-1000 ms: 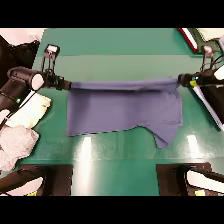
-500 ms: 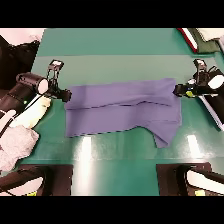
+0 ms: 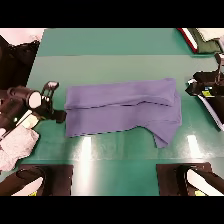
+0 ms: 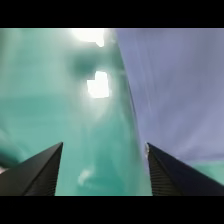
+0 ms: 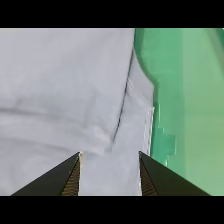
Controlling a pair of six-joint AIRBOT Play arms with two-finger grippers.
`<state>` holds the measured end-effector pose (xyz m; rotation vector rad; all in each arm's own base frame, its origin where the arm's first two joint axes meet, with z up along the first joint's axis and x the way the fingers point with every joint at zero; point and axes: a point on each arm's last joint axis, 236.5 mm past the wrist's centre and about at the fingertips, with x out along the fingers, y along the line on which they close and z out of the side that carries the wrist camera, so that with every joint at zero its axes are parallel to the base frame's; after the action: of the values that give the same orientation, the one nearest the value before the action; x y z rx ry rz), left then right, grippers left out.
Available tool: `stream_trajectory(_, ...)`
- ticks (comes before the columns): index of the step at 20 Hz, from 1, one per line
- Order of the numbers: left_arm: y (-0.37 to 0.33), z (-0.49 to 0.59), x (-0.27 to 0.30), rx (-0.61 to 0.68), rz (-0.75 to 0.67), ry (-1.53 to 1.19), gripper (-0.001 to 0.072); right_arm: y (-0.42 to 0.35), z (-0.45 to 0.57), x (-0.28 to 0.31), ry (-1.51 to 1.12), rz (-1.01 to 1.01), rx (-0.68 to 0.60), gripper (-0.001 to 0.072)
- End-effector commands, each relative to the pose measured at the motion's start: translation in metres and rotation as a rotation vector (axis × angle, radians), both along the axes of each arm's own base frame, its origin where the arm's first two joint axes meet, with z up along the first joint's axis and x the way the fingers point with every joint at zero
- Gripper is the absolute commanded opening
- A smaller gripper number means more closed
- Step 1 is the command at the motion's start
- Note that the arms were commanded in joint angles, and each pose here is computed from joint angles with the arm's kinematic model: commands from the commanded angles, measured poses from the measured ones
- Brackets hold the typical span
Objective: Fold the shirts.
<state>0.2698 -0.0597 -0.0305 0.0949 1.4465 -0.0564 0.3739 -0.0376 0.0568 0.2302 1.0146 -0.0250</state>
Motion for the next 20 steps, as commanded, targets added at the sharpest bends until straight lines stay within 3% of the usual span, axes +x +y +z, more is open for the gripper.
stream_trajectory(1,-0.016,-0.032,-0.042,-0.097,0.060,0.086,0.0606,0.008,0.001,-0.013,0.039,0.024,0.010,0.0409)
stream_trajectory(5,-0.034,-0.051,-0.043,-0.189,0.110,0.061,0.0606,0.028,0.001,-0.013,0.040,0.079,0.009,0.0409)
stream_trajectory(9,-0.032,-0.063,-0.057,-0.188,0.141,0.105,0.0595,0.036,0.001,-0.012,0.041,0.102,0.009,0.0409)
stream_trajectory(11,-0.036,-0.063,-0.059,-0.206,0.150,0.111,0.0401,0.036,0.000,-0.014,0.048,0.103,0.010,0.0409)
stream_trajectory(14,-0.041,-0.062,-0.054,-0.230,0.161,0.092,0.0197,0.037,-0.007,-0.029,0.118,0.111,0.022,0.0409)
stream_trajectory(15,-0.042,-0.062,-0.053,-0.233,0.161,0.090,0.0024,0.036,-0.011,-0.037,0.152,0.120,0.017,0.0409)
stream_trajectory(20,-0.050,-0.028,-0.027,-0.256,0.118,0.022,0.0029,0.047,-0.049,-0.099,0.408,0.178,0.069,0.0409)
